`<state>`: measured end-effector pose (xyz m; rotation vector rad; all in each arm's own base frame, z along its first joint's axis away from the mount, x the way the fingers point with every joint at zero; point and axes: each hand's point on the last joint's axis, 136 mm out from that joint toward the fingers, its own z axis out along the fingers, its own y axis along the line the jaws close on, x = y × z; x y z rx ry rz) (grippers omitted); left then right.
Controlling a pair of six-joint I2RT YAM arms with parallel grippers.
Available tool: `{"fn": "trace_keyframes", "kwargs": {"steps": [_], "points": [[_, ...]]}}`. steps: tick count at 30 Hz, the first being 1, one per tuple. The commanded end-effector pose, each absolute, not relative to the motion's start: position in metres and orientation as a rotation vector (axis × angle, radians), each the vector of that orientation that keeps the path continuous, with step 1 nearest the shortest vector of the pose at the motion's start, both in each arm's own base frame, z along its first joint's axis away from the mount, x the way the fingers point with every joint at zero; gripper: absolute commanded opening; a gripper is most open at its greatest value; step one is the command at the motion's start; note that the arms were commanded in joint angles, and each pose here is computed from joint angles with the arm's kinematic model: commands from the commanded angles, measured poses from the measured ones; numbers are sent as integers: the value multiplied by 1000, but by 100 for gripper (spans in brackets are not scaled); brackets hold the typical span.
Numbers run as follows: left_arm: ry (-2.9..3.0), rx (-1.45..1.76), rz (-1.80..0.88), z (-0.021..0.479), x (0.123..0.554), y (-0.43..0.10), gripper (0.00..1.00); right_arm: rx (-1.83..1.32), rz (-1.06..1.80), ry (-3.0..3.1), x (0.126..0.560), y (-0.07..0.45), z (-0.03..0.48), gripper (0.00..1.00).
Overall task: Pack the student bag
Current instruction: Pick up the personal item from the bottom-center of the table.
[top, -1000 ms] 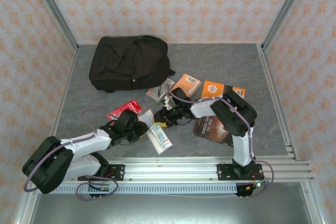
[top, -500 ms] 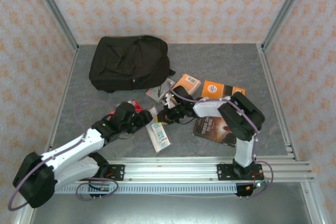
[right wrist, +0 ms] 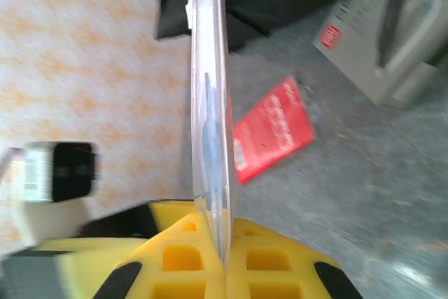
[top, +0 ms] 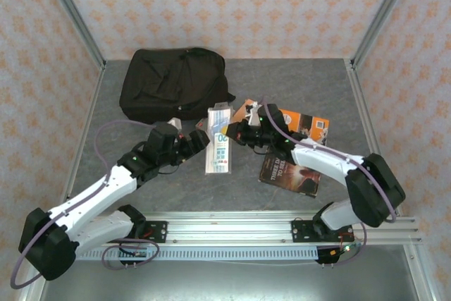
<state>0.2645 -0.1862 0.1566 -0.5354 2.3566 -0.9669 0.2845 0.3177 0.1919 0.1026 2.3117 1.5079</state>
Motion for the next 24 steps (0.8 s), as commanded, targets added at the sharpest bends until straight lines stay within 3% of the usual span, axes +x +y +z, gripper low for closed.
{"fn": "trace_keyframes", "kwargs": {"steps": [1, 6, 15, 24], "points": [[2299, -506, -1089, 179, 280, -199, 90, 66, 1642, 2173, 289, 328, 240, 0], [2184, -467, -1337, 210, 292, -211, 86, -130, 1753, 2170, 266, 338, 254, 0], [2032, -474, -1505, 236, 297, -208, 76, -358, 1873, 2140, 222, 350, 262, 0], [1918, -480, -1609, 257, 298, -206, 46, -372, 1868, 2120, 209, 352, 259, 0]]}}
